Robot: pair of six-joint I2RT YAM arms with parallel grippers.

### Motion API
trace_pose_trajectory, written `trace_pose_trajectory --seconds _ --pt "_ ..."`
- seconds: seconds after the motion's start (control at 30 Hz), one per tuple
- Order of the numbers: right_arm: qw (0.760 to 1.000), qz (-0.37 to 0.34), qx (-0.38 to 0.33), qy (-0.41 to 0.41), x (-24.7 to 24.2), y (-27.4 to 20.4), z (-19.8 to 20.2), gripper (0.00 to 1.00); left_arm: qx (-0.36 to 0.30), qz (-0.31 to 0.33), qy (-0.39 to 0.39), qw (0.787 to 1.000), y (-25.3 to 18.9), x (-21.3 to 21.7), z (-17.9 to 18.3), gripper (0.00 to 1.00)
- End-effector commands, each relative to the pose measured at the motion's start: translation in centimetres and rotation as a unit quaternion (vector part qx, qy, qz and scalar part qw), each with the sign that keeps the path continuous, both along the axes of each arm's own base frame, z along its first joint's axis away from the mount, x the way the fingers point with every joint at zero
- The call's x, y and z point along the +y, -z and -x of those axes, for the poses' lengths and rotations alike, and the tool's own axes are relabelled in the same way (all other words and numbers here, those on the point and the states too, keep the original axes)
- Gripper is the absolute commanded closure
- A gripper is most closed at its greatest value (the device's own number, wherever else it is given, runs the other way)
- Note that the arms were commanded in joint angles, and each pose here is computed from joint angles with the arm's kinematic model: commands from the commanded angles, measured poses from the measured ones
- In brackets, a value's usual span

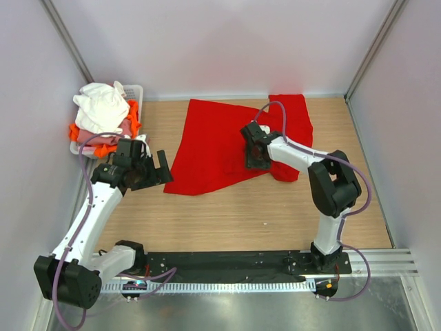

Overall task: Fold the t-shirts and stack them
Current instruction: Flatten the tshirt out

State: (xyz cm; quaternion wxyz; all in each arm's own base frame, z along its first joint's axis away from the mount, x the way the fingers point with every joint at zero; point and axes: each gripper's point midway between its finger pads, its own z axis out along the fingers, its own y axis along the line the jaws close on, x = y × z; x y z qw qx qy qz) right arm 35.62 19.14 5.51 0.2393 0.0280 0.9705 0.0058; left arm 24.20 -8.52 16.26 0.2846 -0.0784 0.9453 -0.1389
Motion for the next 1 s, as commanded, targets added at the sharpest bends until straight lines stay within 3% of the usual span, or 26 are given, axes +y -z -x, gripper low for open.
trace_pose_trajectory --seconds 0.0,0.43,0.83,0.93,0.97 --pt "0.999 -0.005 -0.031 0.005 0.6 -1.0 -2.0 0.48 -0.015 0.002 -0.006 1.000 -0.3 0.1 -0.6 0.07" --pt "1.000 0.004 -0.021 0.009 0.2 1.6 -3.1 0.49 -0.015 0.001 -0.008 1.000 -0.3 0.2 -0.5 0.07" --pt "0.999 0.007 -0.033 0.010 -0.3 0.7 -4.2 0.76 -0.017 0.000 -0.010 1.000 -0.4 0.2 -0.6 0.07" --pt "0.999 0.005 -0.032 0.008 -0.3 0.4 -4.1 0.84 -0.018 0.001 -0.010 1.000 -0.4 0.2 -0.6 0.07" --pt "0.999 0.003 -0.034 0.006 -0.1 0.1 -4.1 0.92 -0.018 0.000 -0.010 1.000 -0.4 0.3 -0.6 0.07"
